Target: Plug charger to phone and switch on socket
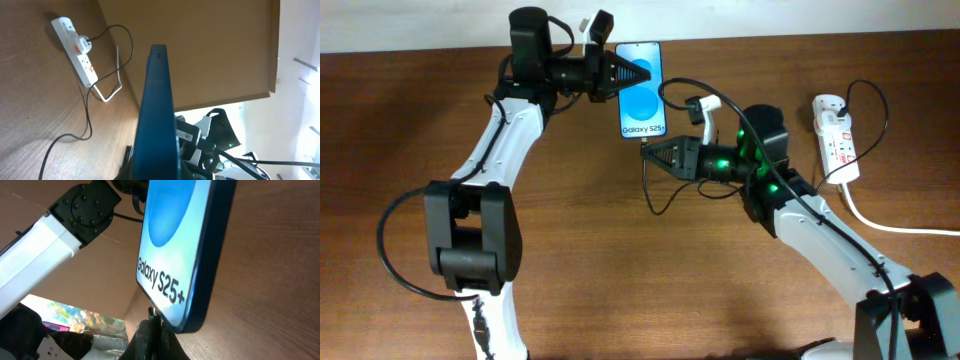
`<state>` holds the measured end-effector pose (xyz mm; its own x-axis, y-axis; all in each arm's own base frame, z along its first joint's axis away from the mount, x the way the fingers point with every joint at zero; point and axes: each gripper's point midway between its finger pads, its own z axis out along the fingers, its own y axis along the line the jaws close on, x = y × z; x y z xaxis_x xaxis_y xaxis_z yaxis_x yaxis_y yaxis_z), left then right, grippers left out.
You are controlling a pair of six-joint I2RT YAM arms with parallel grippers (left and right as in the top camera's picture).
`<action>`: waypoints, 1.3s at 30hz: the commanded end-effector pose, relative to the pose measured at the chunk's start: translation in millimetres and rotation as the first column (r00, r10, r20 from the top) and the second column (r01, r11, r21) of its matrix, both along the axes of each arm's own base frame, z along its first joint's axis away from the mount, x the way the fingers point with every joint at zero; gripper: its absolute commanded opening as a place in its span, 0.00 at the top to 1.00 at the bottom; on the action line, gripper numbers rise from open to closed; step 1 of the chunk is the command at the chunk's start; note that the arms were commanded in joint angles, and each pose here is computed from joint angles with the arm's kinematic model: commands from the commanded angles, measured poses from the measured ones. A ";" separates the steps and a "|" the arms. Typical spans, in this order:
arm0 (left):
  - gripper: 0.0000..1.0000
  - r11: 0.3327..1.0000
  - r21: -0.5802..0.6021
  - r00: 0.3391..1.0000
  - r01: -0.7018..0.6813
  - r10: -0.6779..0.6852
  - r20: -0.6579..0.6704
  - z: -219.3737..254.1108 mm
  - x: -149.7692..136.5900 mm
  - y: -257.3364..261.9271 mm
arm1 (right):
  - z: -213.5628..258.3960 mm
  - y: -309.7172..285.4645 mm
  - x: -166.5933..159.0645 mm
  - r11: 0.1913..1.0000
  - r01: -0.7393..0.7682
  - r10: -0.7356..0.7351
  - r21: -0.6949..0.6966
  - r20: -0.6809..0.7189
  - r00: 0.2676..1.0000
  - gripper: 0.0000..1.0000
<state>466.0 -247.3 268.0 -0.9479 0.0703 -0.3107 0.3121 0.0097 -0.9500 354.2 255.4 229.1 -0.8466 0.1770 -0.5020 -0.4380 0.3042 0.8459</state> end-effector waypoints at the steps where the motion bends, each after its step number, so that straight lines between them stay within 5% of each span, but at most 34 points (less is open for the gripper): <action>1: 1.00 0.991 -0.033 0.992 0.129 -0.128 0.017 10.6 -24.6 -12.7 | 6.8 -4.2 16.0 0.997 0.077 -0.076 -0.009 0.047 0.996 0.96; 39: 1.00 0.987 -0.033 0.987 0.159 -0.158 0.015 10.4 -32.8 -25.8 | 29.5 -68.7 48.5 0.986 0.165 -0.166 0.024 0.095 0.981 0.96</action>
<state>467.4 -265.9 268.7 -0.9466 0.0544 -0.3178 0.3198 0.0336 -0.9469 358.5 223.4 231.4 -0.8579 0.1769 -0.4823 -0.4294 0.2685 0.8623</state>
